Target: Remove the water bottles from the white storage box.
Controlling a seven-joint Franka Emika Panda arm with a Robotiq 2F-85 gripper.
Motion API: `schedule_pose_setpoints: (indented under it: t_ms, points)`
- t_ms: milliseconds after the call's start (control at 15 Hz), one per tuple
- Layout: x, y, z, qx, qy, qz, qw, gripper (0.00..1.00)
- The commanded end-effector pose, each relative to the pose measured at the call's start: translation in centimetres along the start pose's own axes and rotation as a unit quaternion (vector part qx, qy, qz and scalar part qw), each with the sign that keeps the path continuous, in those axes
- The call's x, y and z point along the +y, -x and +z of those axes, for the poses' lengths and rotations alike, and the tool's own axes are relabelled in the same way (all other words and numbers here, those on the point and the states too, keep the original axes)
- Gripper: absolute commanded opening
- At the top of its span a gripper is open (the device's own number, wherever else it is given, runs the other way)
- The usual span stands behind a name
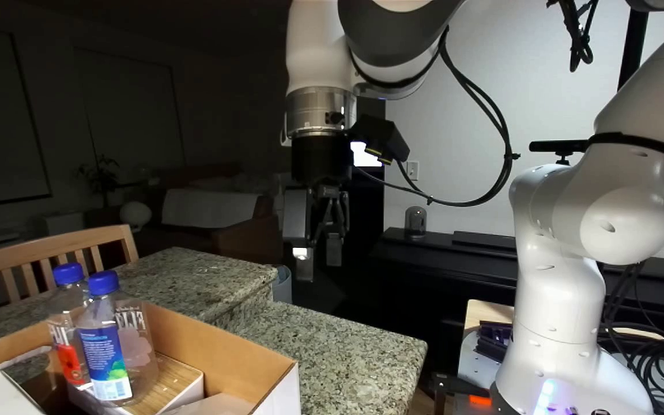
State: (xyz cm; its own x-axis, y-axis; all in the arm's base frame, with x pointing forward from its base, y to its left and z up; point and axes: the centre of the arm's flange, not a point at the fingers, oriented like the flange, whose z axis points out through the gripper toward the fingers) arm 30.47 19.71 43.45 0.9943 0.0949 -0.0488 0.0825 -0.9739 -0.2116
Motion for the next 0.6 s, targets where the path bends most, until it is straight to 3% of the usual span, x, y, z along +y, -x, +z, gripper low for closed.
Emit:
schedule_pose_setpoints:
  t_ms: [0,267,533]
  points:
    - [-0.9,-0.5,0.0,0.031,0.015,0.012,0.9994,1.0]
    - [-4.4,-2.4,-0.2,0.104,0.041,-0.012,0.9936,1.0]
    - [-8.9,-5.0,-0.3,0.183,0.096,-0.042,0.9775,1.0]
